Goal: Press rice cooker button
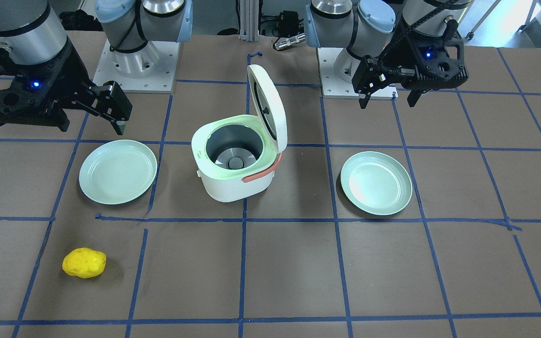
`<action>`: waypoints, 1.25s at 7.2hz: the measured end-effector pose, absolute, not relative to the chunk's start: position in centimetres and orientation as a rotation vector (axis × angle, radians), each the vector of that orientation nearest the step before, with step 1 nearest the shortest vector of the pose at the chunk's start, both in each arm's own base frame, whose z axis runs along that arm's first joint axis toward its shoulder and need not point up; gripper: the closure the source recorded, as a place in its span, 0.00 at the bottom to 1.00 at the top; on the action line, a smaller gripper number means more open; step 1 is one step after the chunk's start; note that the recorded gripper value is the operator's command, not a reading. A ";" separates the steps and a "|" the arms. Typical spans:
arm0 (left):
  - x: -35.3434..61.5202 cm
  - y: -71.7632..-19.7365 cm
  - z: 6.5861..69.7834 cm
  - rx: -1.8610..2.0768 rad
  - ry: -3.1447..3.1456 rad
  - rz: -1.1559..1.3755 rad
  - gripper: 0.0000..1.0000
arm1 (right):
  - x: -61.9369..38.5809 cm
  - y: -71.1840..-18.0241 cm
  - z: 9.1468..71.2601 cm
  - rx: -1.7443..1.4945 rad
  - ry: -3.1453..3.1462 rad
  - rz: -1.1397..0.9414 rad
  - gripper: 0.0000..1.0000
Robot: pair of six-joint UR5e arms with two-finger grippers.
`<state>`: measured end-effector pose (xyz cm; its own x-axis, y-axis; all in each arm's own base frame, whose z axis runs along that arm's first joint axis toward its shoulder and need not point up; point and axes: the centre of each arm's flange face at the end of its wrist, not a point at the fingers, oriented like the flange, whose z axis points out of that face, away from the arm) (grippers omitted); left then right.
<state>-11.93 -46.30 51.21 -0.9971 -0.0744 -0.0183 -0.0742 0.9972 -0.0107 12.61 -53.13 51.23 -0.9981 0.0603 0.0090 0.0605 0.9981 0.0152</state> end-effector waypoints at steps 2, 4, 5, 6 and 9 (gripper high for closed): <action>-11.9 -46.3 51.2 -0.116 3.121 -0.015 0.00 | 12.6 -53.0 51.0 -0.094 -3.127 -0.038 0.00; -11.9 -46.3 51.2 -0.116 3.121 -0.015 0.00 | 12.6 -52.9 51.0 -0.092 -3.128 -0.041 0.00; -11.9 -46.3 51.2 -0.116 3.121 -0.016 0.00 | 12.6 -52.9 51.0 -0.091 -3.128 -0.040 0.00; -11.9 -46.3 51.2 -0.116 3.121 -0.016 0.00 | 12.6 -52.9 51.0 -0.090 -3.129 -0.041 0.00; -11.9 -46.3 51.2 -0.116 3.121 -0.016 0.00 | 12.6 -52.8 51.0 -0.088 -3.129 -0.039 0.00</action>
